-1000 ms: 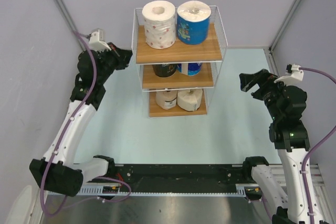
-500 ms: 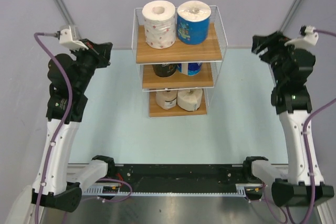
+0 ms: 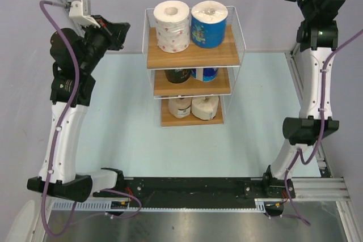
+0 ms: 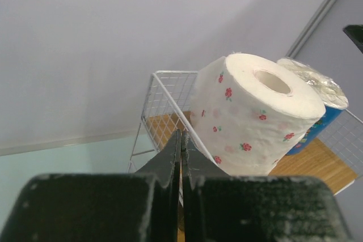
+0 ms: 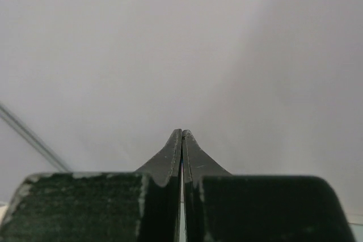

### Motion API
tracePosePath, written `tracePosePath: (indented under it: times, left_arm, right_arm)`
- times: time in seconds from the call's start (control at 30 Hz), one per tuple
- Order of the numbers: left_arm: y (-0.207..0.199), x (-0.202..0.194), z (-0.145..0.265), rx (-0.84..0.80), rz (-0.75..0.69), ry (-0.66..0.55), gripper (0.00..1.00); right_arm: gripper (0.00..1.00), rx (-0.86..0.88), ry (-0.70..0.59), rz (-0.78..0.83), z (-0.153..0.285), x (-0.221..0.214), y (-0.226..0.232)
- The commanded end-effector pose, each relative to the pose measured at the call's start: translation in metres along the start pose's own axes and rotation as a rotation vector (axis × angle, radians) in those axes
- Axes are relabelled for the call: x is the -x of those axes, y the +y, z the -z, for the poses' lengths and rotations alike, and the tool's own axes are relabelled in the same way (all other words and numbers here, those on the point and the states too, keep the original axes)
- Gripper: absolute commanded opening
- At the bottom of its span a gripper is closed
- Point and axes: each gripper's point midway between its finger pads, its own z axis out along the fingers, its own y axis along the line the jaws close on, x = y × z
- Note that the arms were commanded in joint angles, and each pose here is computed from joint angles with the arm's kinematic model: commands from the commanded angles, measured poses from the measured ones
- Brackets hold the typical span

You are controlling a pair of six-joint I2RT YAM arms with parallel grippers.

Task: Place and organize the paper towels onto the shelf

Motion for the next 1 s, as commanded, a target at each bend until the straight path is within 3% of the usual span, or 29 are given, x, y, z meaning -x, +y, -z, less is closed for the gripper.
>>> tracePosePath:
  times: [0.0,0.23,0.57,0.97]
  left_arm:
    - [-0.026,0.017,-0.005,-0.142,-0.052,-0.010,0.00]
    - [-0.045,0.022,-0.017,-0.224,-0.080,-0.009,0.00]
    - [-0.070,0.011,-0.029,-0.295,-0.098,0.028,0.00]
    - [-0.070,-0.001,-0.034,-0.296,-0.107,0.058,0.00]
  right_arm:
    - [0.00,0.195,0.074,-0.004,-0.006,-0.007,0.031]
    - [0.00,0.319,0.133,-0.002,-0.013,-0.038,0.061]
    - [0.00,0.352,0.217,0.098,-0.009,-0.083,0.114]
    - [0.00,0.381,0.249,0.160,-0.001,-0.101,0.134]
